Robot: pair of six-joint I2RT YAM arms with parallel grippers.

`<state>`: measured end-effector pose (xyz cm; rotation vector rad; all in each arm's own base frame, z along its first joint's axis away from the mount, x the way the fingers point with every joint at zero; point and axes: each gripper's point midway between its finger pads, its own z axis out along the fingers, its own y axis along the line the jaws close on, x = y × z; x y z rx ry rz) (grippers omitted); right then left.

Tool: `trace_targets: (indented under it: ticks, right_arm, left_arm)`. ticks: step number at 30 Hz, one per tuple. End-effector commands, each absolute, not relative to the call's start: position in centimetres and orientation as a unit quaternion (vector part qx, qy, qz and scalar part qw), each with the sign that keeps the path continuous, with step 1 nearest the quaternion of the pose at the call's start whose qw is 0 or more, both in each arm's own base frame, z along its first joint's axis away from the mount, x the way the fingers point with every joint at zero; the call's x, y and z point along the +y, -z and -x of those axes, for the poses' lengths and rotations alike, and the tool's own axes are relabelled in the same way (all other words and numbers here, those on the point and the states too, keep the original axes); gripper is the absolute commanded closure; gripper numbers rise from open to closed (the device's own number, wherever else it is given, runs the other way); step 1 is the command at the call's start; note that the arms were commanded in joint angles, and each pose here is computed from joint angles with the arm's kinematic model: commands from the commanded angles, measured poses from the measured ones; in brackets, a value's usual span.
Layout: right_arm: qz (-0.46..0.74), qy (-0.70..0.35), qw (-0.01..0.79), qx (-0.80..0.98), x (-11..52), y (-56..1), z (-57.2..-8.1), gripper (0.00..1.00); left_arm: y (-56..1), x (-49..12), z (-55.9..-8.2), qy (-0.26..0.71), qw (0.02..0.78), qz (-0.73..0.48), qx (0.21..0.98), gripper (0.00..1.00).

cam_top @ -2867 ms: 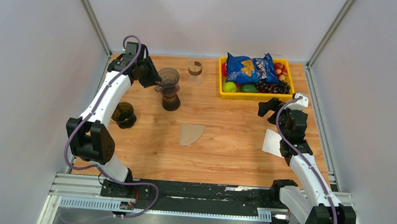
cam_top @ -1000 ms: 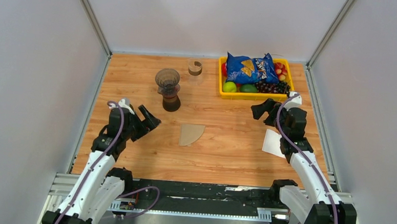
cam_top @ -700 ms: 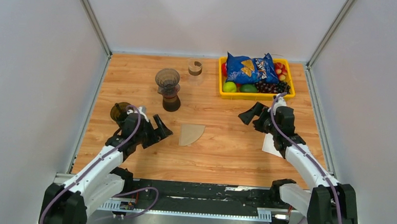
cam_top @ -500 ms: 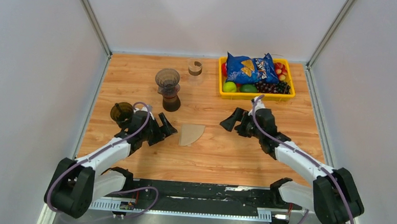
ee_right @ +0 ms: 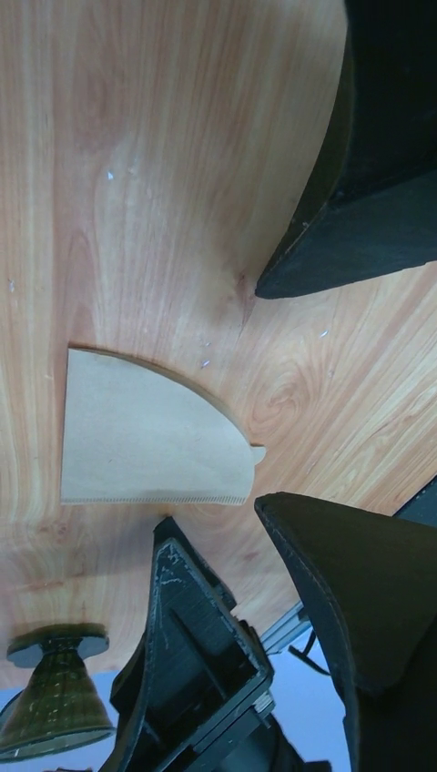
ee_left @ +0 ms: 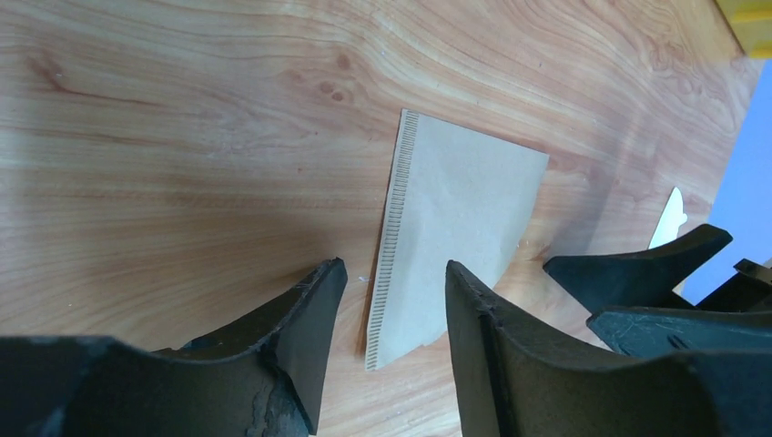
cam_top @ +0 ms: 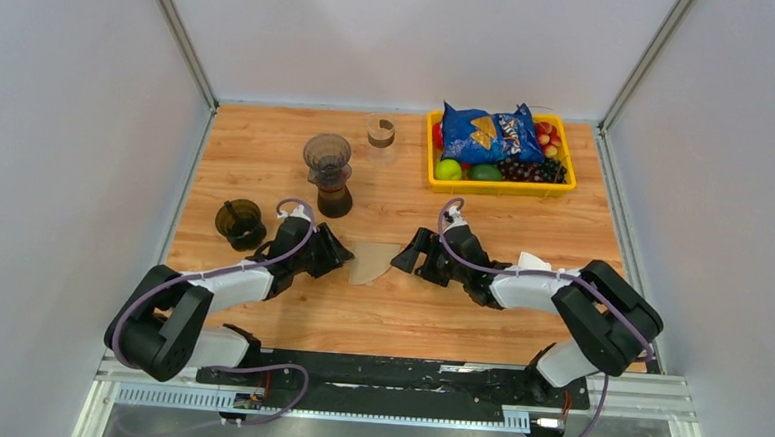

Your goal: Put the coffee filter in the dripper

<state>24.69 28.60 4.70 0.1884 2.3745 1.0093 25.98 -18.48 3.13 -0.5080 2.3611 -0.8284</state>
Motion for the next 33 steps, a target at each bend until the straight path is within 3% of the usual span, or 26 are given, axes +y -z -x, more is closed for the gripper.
trace_targets:
  ticks: [1,15,26,33]
  right_arm:
    - [-0.114,-0.413,0.295,0.854,31.0,-6.8,-26.7,0.17]
    - [-0.149,-0.418,0.268,0.855,33.7,-4.3,-27.2,0.37]
    - [-0.086,-0.478,0.321,0.813,35.9,-8.7,-27.7,0.4]
    - [-0.066,-0.497,0.305,0.81,37.3,-8.8,-27.5,0.41]
  left_arm:
    - [-2.1,-18.5,-25.8,0.29,0.289,0.195,0.891,0.46]
    - [-0.3,-20.3,-25.5,0.269,0.257,0.173,0.912,0.59]
    - [0.4,-20.4,-25.0,0.257,0.242,0.167,0.921,0.63]
    - [0.6,-20.8,-24.9,0.259,0.236,0.162,0.923,0.63]
